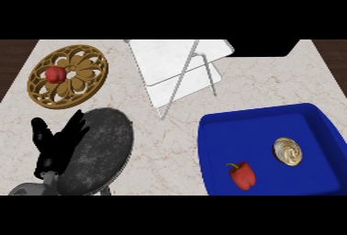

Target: Pick the cupcake from the tray and place it in the tiered shelf

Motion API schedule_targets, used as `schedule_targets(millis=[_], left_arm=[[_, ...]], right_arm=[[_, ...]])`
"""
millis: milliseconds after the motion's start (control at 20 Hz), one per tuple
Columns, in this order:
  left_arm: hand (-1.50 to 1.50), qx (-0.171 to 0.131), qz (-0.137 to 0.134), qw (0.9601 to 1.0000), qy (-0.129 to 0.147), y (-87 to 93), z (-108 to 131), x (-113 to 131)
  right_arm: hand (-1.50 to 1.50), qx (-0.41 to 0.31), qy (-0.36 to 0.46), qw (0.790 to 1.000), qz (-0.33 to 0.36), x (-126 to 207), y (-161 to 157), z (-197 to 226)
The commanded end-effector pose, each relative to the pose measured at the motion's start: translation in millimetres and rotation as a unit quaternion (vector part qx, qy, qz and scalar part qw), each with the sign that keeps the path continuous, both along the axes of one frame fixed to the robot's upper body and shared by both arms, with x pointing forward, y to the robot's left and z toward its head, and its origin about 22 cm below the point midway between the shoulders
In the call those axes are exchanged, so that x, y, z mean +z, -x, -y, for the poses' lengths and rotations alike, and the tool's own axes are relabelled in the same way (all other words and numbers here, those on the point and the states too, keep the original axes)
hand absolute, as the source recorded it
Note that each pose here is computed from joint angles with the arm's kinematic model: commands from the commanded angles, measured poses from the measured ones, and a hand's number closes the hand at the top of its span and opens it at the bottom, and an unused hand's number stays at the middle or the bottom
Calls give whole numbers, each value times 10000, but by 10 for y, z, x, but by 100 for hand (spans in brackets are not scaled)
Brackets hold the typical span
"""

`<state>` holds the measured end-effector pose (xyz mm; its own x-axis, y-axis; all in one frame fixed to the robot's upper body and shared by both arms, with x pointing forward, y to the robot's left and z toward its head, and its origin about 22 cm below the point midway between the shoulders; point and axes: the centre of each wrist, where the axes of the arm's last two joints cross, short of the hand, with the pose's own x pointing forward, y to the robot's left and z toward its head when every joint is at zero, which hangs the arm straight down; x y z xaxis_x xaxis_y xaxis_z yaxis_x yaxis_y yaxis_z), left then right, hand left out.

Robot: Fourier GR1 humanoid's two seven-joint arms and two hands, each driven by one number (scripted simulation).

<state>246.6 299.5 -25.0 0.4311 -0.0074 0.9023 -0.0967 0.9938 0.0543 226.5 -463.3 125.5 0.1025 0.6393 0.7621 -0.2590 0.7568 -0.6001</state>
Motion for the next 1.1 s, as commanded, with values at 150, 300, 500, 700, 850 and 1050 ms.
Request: schedule_targets(millis=[150,300,500,700,850,1050], left_arm=[[0,-43,-86,9999,31,-125,-20,78],[0,-34,-45,10000,34,17,21,-3],[0,-104,-52,9999,-27,-126,166,-48],[0,-28,-63,10000,6,-9,134,30],[0,-44,-84,10000,-25,-2,118,159],[0,-11,-77,10000,6,51,14,-45]], right_arm=[[-150,-537,832,9949,-205,-86,-109,-593],[-150,-577,887,9927,-587,75,-103,-694],[-150,-364,1332,9867,-856,42,-117,-1068],[-150,-369,1493,9834,-959,-267,-108,-1081],[-150,-519,1632,9784,-1158,-489,-129,-1232],[-150,-742,1729,9763,-1070,-499,-3,-1211]])
